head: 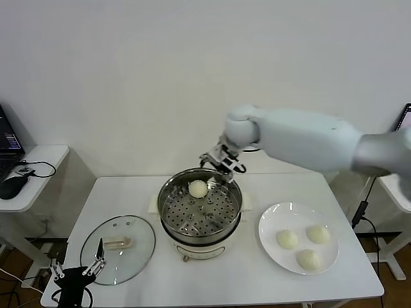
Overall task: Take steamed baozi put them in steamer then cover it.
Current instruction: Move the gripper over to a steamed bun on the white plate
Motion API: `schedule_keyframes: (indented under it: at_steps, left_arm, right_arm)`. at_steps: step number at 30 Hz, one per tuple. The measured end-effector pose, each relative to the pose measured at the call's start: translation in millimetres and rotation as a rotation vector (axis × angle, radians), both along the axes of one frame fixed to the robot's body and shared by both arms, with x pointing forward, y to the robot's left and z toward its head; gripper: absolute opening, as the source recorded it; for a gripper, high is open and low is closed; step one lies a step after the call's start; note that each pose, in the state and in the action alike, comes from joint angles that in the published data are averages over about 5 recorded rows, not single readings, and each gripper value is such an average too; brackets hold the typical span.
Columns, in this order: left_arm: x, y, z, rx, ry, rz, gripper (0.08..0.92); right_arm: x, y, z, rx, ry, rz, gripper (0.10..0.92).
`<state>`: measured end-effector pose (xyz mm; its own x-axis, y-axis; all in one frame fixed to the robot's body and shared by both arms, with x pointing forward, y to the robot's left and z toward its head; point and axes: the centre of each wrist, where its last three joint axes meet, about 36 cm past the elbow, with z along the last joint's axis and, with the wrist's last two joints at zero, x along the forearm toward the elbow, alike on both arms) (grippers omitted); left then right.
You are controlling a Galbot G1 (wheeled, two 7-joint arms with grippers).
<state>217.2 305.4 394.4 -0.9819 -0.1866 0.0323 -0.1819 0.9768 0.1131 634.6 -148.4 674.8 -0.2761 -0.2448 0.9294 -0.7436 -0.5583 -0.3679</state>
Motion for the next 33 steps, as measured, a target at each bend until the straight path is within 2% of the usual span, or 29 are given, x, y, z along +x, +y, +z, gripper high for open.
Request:
schedule_keyframes:
  at_steps: [15, 33]
  left_arm:
    - [7.9, 2.2, -2.1, 0.014, 0.022, -0.030, 0.823]
    - [7.4, 0.5, -3.1, 0.004, 0.018, -0.012, 0.823]
  right_arm:
    - [-62.4, -132.4, -39.5, -0.021, 0.097, -0.327, 0.823]
    - [-85.9, -174.3, -129.2, -0.059, 0.164, -0.409, 0.823]
